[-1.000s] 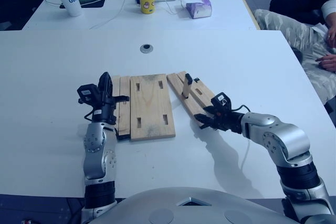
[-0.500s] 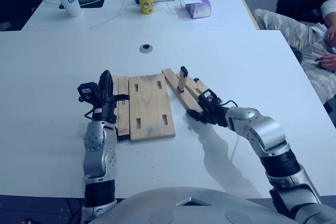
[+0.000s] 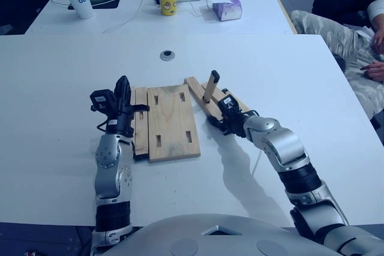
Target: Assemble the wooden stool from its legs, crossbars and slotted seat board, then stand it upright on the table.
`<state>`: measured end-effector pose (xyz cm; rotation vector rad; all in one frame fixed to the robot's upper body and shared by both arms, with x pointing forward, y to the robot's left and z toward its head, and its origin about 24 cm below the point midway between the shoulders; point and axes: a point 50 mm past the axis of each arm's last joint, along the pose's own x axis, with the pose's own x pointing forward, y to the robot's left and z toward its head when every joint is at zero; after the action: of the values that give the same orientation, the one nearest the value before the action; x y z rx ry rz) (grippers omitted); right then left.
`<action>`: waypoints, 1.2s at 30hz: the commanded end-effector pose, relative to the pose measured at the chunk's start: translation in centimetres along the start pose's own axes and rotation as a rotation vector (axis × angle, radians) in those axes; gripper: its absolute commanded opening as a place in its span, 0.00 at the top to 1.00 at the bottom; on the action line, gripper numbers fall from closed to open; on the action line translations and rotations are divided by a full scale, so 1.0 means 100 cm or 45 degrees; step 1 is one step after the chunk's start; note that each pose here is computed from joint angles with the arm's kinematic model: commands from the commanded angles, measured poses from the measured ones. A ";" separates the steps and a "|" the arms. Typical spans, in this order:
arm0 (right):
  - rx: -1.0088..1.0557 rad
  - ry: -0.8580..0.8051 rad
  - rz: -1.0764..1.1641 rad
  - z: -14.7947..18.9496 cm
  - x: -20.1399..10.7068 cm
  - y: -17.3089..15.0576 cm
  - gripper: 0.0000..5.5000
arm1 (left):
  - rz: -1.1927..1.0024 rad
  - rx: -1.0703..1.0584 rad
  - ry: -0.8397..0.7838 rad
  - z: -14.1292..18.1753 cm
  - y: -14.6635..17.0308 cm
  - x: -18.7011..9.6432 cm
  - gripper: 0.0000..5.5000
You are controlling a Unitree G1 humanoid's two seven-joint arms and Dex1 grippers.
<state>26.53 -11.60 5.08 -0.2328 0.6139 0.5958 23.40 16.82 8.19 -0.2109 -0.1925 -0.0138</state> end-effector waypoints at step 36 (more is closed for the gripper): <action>-0.369 -0.761 0.169 0.071 -0.023 0.013 0.62 | -0.388 -1.069 0.194 0.016 -0.029 -0.002 0.83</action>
<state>27.19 -8.84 11.09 -0.2532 0.0148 0.8410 23.19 13.64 10.14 -0.9858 -0.0593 -0.4018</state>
